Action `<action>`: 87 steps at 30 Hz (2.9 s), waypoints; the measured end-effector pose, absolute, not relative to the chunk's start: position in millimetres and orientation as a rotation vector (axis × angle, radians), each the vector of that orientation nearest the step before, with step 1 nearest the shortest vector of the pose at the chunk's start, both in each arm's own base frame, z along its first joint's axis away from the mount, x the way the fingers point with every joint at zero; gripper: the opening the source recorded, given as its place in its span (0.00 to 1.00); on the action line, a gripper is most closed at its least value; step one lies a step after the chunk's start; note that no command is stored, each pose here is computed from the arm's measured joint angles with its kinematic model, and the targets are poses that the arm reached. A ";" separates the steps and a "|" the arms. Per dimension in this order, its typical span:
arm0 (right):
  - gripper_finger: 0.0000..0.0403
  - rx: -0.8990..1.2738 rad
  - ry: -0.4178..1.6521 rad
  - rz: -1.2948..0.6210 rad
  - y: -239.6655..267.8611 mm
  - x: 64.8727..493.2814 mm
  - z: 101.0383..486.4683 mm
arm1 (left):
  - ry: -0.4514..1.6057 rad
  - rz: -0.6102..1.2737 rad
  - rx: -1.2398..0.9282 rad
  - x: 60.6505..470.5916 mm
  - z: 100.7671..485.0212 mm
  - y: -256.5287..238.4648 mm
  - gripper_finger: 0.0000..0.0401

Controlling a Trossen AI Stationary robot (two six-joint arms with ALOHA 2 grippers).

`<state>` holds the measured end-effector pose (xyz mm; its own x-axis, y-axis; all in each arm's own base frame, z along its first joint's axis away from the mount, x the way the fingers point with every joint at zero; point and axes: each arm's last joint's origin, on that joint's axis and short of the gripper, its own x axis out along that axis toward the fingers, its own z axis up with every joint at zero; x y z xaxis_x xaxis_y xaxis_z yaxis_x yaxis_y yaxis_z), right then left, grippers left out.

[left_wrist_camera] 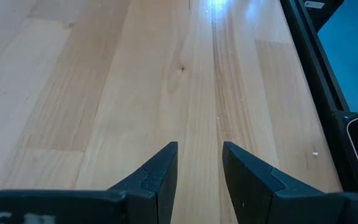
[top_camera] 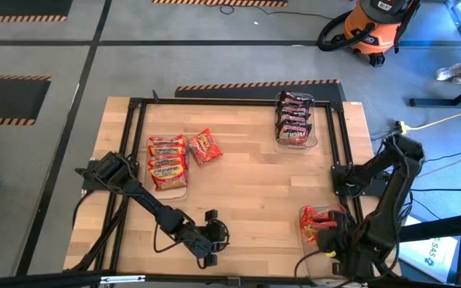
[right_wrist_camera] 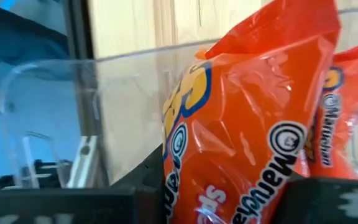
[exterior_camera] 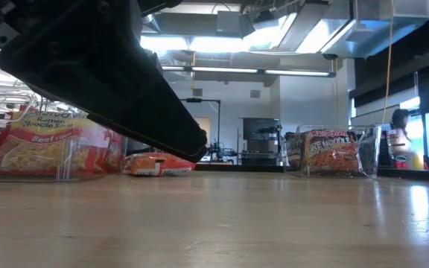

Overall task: Sort Maruchan noodles
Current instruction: Put the orange noodle pack into the bottom transparent bin

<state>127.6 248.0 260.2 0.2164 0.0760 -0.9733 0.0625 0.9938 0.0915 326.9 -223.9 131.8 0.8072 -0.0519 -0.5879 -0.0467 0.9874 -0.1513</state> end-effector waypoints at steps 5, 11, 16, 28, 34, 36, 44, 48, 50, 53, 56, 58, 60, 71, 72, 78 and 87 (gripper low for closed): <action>0.25 0.091 1.408 0.006 259.5 132.0 242.7 | 0.632 -0.003 -0.161 326.9 131.8 -223.9 0.30; 0.25 -0.004 1.431 0.018 271.0 137.7 220.6 | 0.632 -0.001 -0.161 327.4 131.6 -223.3 0.30; 0.25 -0.041 1.453 -0.011 277.6 140.9 203.8 | 0.632 -0.001 -0.161 327.4 131.6 -223.3 0.30; 0.40 -0.075 1.447 -0.053 277.7 144.8 195.1 | 0.632 -0.001 -0.161 327.3 131.6 -223.4 0.30; 0.54 -0.065 1.553 -0.073 273.4 148.0 205.8 | 0.633 -0.001 -0.161 327.3 131.6 -223.4 0.30; 0.56 -0.078 1.568 -0.088 272.2 148.3 213.5 | 0.633 -0.001 -0.161 327.3 131.6 -223.4 0.30; 0.55 -0.143 1.550 -0.125 271.5 149.1 244.3 | 0.633 -0.001 -0.161 327.3 131.6 -223.4 0.30; 0.54 -0.124 1.550 -0.123 272.6 151.5 260.7 | 0.633 -0.001 -0.160 327.3 131.6 -223.3 0.30; 0.53 -0.087 1.551 -0.139 271.2 156.0 273.5 | 0.632 0.002 -0.162 328.1 131.6 -222.2 0.30; 0.51 -0.019 1.489 -0.149 267.8 170.2 294.8 | 0.632 0.008 -0.164 329.3 131.6 -220.4 0.30; 0.48 -0.010 1.332 -0.157 261.8 190.5 309.0 | 0.640 0.012 -0.165 327.7 134.6 -219.7 0.30; 0.46 -0.021 1.245 -0.158 255.6 206.3 311.6 | 0.630 -0.001 -0.176 325.2 144.5 -220.2 0.30; 0.45 -0.043 1.191 -0.158 246.3 224.2 311.3 | 0.625 0.006 -0.169 319.8 158.4 -218.9 0.30; 0.38 -0.088 1.023 -0.165 148.1 331.3 259.3 | 0.640 0.205 -0.035 256.3 230.0 -201.0 0.30; 0.37 -0.078 0.984 -0.168 136.8 340.6 255.1 | 0.638 0.237 -0.022 250.4 234.1 -197.9 0.30; 0.31 0.052 0.730 -0.141 63.4 382.1 232.4 | 0.677 0.358 -0.023 219.2 240.5 -174.4 0.30; 0.18 0.180 0.493 -0.162 -28.8 436.8 186.6 | 0.615 0.393 -0.155 190.6 216.7 -134.2 0.30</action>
<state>436.8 -28.8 186.6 0.8686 -0.1104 -0.4831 0.1972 0.9714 0.1324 190.6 -134.2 216.7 0.7457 0.3123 -0.5885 -0.4034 0.9146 -0.0258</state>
